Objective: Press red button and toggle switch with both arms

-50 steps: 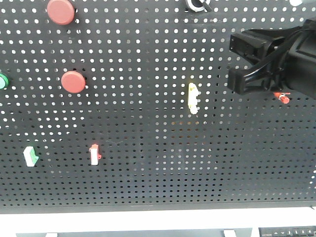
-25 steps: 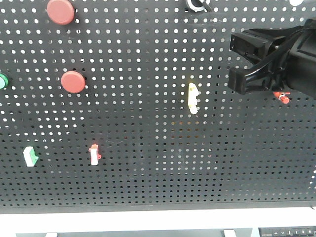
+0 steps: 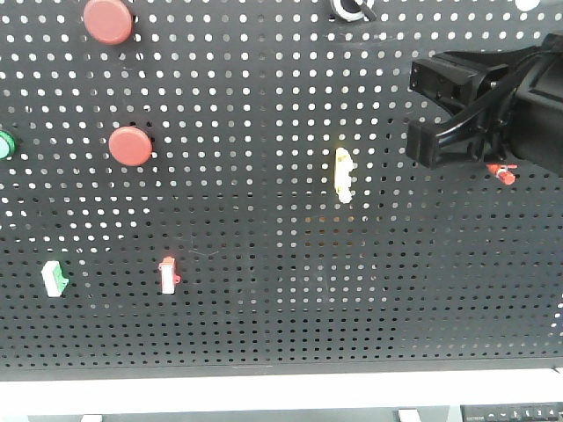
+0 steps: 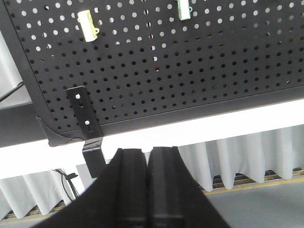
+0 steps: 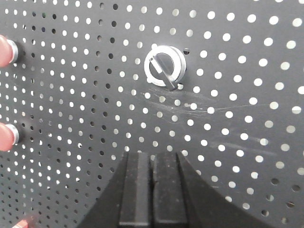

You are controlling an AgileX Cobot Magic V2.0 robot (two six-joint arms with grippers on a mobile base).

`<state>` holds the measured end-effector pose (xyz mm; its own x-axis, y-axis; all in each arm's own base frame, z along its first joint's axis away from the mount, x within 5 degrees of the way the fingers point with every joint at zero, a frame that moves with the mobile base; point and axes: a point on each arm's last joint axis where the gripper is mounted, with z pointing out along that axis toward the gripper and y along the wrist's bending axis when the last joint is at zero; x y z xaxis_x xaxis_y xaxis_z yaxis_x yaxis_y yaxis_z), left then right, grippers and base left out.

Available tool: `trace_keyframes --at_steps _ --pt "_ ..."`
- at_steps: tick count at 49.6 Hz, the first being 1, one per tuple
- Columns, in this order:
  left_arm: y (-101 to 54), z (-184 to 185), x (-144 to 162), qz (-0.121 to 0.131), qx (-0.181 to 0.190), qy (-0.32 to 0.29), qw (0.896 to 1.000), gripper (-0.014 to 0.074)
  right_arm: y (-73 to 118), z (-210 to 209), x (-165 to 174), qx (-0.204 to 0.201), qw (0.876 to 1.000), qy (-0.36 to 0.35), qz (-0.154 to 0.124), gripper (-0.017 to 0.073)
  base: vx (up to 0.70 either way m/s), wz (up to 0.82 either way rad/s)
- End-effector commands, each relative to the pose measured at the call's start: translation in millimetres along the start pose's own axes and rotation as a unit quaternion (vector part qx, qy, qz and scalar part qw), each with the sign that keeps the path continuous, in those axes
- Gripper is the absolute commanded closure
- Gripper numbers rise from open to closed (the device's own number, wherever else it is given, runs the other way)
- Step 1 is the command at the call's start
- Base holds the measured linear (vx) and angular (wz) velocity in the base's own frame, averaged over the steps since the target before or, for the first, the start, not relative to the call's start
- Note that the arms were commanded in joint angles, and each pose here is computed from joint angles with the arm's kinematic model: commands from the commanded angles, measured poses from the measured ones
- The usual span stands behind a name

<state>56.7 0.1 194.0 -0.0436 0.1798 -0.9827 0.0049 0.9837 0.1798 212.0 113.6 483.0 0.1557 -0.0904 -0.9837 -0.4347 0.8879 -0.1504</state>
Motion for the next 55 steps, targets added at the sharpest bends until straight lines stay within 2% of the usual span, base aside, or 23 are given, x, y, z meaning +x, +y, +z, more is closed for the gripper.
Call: trace_keyframes --at_steps 1,4,6,11,16,22,29,38,42,47,51,55 --pt "-0.3 1.5 2.9 -0.005 -0.006 -0.021 1.0 0.0592 -2.2 -20.8 -16.4 0.003 0.998 -0.058 -0.019 0.0562 0.0 0.0" --pt "-0.3 1.5 2.9 -0.005 -0.006 -0.021 1.0 0.0592 -7.1 -36.1 -6.7 0.017 0.997 -0.052 -0.05 0.0562 0.0 0.0" --pt "-0.3 1.5 2.9 -0.005 -0.006 -0.021 1.0 0.0592 -12.0 -50.3 3.3 0.032 0.997 -0.045 -0.051 0.0562 0.0 0.0" --pt "-0.3 1.5 2.9 -0.005 -0.006 -0.021 1.0 0.0592 -23.9 -81.9 42.3 0.08 0.997 -0.006 -0.023 0.0562 0.0 0.0" --pt "-0.3 1.5 2.9 -0.005 -0.006 -0.021 1.0 0.0592 -30.4 -118.4 80.0 0.138 0.99 0.017 0.006 0.0562 0.0 0.0" --pt "-0.3 1.5 2.9 -0.005 -0.006 -0.021 1.0 0.0592 -26.2 -150.6 129.7 0.181 0.982 0.051 0.017 0.0562 0.0 0.0" --pt "-0.3 1.5 2.9 -0.005 -0.006 -0.021 1.0 0.0592 -9.8 -178.2 199.2 0.186 0.977 0.103 0.024 0.0562 0.0 0.0" --pt "-0.3 1.5 2.9 -0.005 -0.006 -0.021 1.0 0.0592 8.3 -205.2 259.9 0.183 0.977 0.108 0.026 0.0562 0.0 0.0" --pt "-0.3 1.5 2.9 -0.005 -0.006 -0.021 1.0 0.0592 13.1 -214.0 272.0 0.187 0.979 0.081 0.023 0.0562 0.0 0.0" --pt "-0.3 1.5 3.1 -0.005 -0.005 -0.02 1.0 0.0592 13.0 -217.4 274.6 0.195 0.976 0.099 0.022 0.0562 0.0 0.0" --pt "-0.3 1.5 3.2 -0.005 -0.005 -0.02 1.0 0.0592 12.7 -217.0 276.1 0.198 0.974 0.106 0.037 0.0562 0.0 0.0" --pt "-0.4 1.6 3.2 -0.005 -0.005 -0.019 1.0 0.0592 12.9 -217.0 274.9 0.197 0.975 0.099 0.033 0.0562 0.0 0.0"
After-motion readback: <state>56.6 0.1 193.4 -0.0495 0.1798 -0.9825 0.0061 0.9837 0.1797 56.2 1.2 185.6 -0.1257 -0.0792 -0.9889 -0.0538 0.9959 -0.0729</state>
